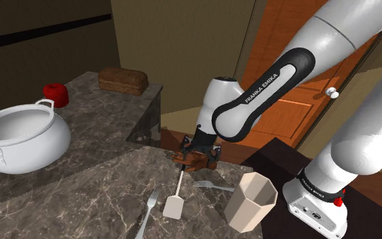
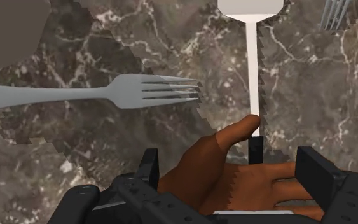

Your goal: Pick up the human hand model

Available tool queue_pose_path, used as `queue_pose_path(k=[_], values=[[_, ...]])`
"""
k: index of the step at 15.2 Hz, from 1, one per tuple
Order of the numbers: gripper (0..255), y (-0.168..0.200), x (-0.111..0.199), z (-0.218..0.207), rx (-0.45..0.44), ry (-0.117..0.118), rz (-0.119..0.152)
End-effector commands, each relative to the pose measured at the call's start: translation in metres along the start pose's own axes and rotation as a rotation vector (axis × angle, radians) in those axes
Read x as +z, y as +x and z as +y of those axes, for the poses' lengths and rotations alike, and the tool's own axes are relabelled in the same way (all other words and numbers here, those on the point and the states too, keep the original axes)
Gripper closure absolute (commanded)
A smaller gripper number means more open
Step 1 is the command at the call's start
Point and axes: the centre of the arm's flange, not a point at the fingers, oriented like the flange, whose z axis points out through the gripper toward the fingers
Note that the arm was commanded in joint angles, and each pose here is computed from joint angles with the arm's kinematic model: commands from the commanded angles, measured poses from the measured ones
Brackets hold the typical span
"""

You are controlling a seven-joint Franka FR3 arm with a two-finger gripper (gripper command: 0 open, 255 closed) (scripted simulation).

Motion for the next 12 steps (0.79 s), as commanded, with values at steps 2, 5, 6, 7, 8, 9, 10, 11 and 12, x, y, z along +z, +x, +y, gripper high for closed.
queue_pose_path(k=[2, 5, 6, 7, 8, 9, 10, 11, 12], values=[[0, 0.002, 0.017, 0.001, 0.007, 0.004, -0.001], [0, 0.005, 0.033, 0.002, 0.007, 0.004, -0.001], [0, 0.005, 0.036, 0.003, 0.007, 0.004, -0.001], [0, 0.005, 0.036, 0.003, 0.007, 0.004, -0.001], [255, 0.006, 0.037, 0.003, 0.007, 0.004, -0.001], [255, 0.005, 0.037, 0.002, 0.007, 0.004, -0.001], [255, 0.005, 0.037, 0.002, 0.007, 0.004, -0.001], [255, 0.005, 0.037, 0.002, 0.007, 0.004, -0.001], [255, 0.005, 0.037, 0.002, 0.007, 0.004, -0.001]])
